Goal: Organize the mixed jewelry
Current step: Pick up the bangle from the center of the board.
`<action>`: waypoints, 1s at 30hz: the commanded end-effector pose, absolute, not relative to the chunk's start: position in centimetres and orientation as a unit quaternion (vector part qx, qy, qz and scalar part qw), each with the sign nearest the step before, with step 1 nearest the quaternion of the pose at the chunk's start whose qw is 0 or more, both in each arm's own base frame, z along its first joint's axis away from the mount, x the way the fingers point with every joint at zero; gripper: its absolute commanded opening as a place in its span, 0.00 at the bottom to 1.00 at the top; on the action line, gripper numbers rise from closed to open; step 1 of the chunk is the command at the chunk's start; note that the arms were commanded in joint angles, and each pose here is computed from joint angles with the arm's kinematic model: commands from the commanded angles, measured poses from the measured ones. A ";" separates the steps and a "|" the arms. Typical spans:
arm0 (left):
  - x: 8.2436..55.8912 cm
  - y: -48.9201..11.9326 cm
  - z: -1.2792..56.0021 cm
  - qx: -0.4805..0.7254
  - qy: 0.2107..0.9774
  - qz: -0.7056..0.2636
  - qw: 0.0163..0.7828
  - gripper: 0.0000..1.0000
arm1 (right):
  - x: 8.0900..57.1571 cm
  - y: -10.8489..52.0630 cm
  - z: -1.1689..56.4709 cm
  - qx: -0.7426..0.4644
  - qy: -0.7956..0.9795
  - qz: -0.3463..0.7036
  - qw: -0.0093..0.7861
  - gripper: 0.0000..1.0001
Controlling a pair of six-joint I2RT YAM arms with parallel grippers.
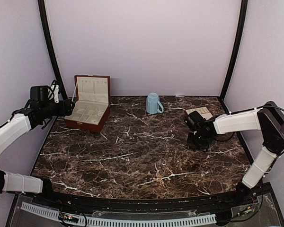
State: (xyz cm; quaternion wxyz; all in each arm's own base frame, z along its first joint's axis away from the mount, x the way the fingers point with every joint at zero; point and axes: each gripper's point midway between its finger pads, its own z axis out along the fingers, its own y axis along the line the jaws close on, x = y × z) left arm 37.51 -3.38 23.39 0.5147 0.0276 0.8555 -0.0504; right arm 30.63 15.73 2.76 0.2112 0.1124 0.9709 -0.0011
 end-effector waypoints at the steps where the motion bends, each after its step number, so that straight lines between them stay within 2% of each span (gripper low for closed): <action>1: 37.1 -3.3 24.9 0.026 0.846 -0.050 0.531 0.87 | 29.9 15.7 1.9 0.117 0.971 0.002 0.209 0.22; 11: 37.0 -3.2 25.2 0.028 0.843 -0.047 0.534 0.87 | 29.6 15.9 0.6 0.109 0.974 -0.003 0.197 0.18; 17: 37.0 -3.1 25.1 0.027 0.843 -0.044 0.535 0.87 | 29.5 15.4 1.0 0.120 0.971 -0.005 0.207 0.11; 22: 37.0 -3.1 25.2 0.028 0.843 -0.044 0.536 0.87 | 29.6 15.4 1.1 0.120 0.970 -0.005 0.213 0.00; 30: 37.0 -2.8 25.1 0.025 0.843 -0.036 0.536 0.87 | 30.1 15.0 3.0 0.106 0.965 -0.008 0.240 0.00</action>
